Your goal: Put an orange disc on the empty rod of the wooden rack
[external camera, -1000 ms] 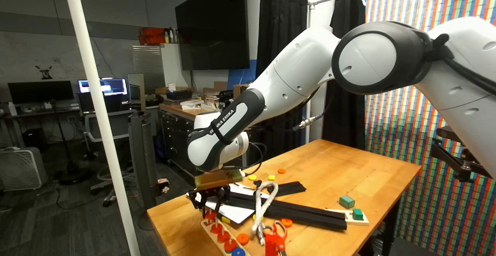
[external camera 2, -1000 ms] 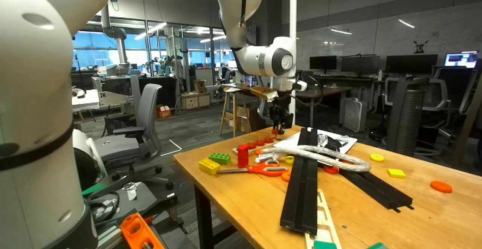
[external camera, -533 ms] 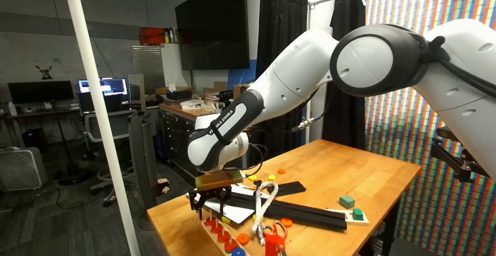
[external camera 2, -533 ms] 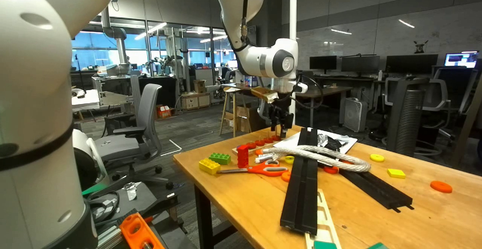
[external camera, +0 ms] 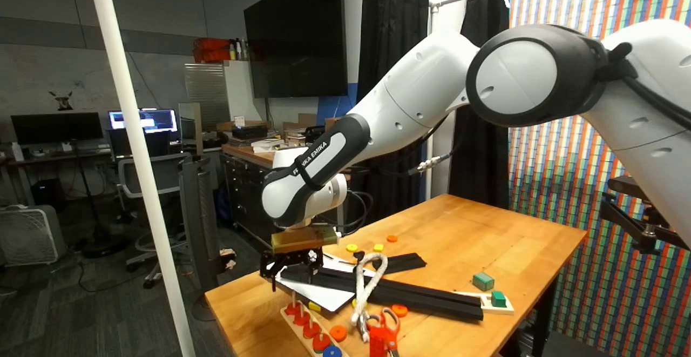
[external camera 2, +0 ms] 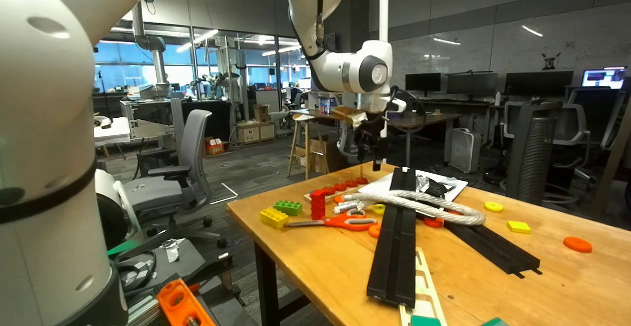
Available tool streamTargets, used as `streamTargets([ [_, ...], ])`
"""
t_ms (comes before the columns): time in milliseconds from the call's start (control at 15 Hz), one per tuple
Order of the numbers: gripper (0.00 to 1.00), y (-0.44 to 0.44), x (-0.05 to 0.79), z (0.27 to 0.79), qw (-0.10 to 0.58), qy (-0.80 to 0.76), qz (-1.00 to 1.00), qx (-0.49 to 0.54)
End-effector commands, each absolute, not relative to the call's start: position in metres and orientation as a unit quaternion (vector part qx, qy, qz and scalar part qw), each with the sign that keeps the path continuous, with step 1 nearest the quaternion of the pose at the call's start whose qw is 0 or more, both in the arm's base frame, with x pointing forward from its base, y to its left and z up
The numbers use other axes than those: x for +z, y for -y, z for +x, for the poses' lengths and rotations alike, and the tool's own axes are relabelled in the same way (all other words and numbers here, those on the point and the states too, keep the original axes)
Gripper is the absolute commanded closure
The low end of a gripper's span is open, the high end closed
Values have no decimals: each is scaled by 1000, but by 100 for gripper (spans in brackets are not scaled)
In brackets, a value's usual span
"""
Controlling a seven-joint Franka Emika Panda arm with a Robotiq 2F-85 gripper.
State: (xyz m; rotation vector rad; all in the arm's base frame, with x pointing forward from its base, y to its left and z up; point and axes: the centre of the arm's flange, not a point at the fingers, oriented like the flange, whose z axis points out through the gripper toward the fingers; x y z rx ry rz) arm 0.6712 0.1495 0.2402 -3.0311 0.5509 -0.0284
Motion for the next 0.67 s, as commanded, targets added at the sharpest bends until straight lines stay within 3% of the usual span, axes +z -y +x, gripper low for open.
streamTargets([
  [0,0,-136,314,638,24,-196,-979,-45],
  [600,0,-82,427,524,31,-294,-947,-123],
])
